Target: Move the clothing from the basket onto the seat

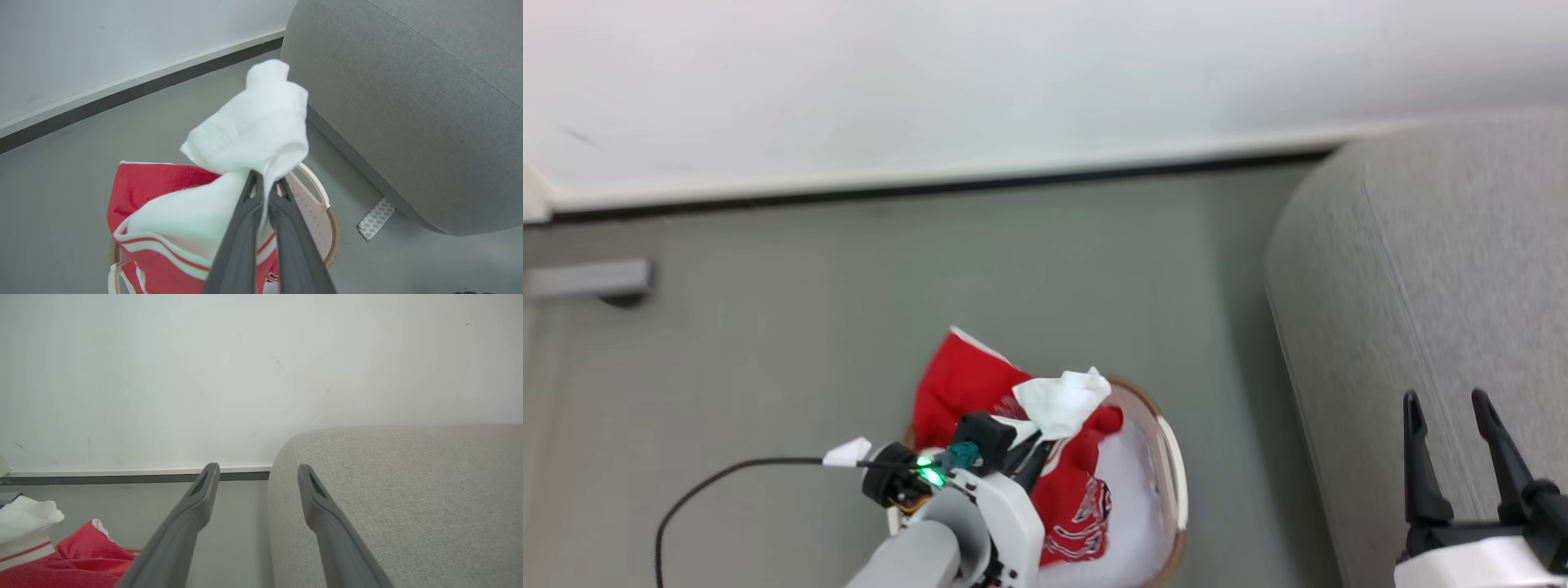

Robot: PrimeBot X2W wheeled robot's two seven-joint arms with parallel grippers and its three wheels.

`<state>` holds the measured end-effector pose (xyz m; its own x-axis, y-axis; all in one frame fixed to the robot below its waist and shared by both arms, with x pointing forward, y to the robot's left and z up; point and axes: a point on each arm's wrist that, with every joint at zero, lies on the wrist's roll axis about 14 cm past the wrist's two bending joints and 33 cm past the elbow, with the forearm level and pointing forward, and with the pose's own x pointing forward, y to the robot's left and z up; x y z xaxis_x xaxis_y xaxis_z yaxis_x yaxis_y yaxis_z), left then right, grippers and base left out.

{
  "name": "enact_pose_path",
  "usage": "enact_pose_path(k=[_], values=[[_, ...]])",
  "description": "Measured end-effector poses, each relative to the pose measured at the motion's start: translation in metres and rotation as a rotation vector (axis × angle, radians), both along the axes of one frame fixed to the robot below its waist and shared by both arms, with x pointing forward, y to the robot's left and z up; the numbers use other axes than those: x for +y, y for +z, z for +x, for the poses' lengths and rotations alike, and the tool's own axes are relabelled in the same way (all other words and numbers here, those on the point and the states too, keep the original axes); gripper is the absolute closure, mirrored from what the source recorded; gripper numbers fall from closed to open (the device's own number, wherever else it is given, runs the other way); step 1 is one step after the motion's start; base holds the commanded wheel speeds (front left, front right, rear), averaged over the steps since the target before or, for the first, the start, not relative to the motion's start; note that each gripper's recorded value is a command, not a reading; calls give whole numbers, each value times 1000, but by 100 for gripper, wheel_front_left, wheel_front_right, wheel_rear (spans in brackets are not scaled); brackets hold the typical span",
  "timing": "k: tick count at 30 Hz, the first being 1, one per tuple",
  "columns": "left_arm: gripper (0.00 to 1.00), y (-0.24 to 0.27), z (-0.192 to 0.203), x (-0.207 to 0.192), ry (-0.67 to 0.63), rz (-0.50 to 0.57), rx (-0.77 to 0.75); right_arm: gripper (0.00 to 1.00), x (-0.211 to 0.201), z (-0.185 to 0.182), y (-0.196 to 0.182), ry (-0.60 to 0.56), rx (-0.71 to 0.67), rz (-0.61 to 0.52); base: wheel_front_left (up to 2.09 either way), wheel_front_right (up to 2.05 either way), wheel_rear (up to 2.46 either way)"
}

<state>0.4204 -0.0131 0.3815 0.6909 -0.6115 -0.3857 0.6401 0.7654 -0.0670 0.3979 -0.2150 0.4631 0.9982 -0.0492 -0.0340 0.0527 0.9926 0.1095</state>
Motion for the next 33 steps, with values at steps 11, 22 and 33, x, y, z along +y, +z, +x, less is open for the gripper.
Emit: enact_pose_path(k=[11, 22, 33], values=[[100, 115, -10, 16, 101, -93, -273, 0, 25, -24, 33, 70, -90, 21, 0, 0, 0], [100, 201, -16, 30, 163, -182, -468, 0, 32, -41, 40, 91, -113, 22, 0, 0, 0], [100, 239, -21, 49, 211, -199, -555, 0, 30, -55, 42, 83, -122, 21, 0, 0, 0]])
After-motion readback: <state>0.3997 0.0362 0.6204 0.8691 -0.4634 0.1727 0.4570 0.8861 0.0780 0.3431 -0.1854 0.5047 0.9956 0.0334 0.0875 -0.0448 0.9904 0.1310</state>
